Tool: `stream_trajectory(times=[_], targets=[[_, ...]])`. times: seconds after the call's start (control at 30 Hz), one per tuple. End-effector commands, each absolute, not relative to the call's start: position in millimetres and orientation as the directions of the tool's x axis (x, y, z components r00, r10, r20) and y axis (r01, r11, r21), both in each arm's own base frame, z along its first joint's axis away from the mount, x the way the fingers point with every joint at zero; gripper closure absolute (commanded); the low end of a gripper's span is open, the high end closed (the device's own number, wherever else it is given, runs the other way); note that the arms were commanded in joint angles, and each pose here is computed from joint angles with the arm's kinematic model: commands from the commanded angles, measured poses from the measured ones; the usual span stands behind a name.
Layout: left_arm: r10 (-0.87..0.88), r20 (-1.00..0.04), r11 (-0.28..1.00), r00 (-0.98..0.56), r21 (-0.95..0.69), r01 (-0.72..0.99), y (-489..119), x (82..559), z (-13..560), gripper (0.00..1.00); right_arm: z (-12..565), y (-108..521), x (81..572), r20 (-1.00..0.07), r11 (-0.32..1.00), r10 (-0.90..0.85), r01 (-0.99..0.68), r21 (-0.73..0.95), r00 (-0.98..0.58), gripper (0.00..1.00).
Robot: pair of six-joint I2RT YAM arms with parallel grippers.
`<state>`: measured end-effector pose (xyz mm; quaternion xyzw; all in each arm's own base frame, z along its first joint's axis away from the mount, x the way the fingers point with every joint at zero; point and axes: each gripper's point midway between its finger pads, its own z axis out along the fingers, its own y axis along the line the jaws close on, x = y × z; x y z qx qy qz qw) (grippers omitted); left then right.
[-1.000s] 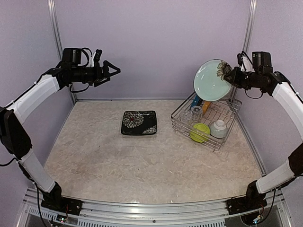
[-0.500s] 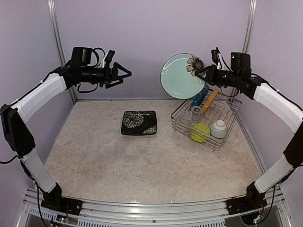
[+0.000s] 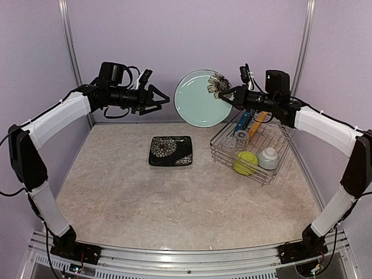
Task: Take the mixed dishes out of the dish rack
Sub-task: Pass from the right arm to the left
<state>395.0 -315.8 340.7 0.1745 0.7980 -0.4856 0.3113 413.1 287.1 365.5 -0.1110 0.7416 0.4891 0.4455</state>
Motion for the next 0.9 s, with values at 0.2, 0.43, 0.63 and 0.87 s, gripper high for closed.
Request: stream_trajectory(times=[0.2, 0.43, 0.63, 0.87], targets=[[-0.012, -0.652, 0.445, -0.758, -0.682, 0.58, -327.4, 394.7, 340.0, 0.49, 403.4, 320.9, 397.2, -0.785, 0.316, 0.312, -0.72, 0.617, -0.535, 1.0], [-0.017, -0.631, 0.414, -0.776, -0.711, 0.569, -333.6, 395.4, 339.1, 0.6, 395.0, 328.9, 398.5, -0.755, 0.267, 0.315, -0.71, 0.652, -0.575, 1.0], [-0.015, -0.624, 0.383, -0.781, -0.725, 0.572, -336.7, 392.5, 338.9, 0.78, 387.0, 331.8, 398.8, -0.725, 0.228, 0.327, -0.694, 0.683, -0.606, 1.0], [-0.036, -0.61, 0.373, -0.792, -0.743, 0.556, -337.3, 395.0, 338.9, 1.0, 379.4, 332.8, 397.8, -0.71, 0.218, 0.322, -0.681, 0.699, -0.626, 1.0]])
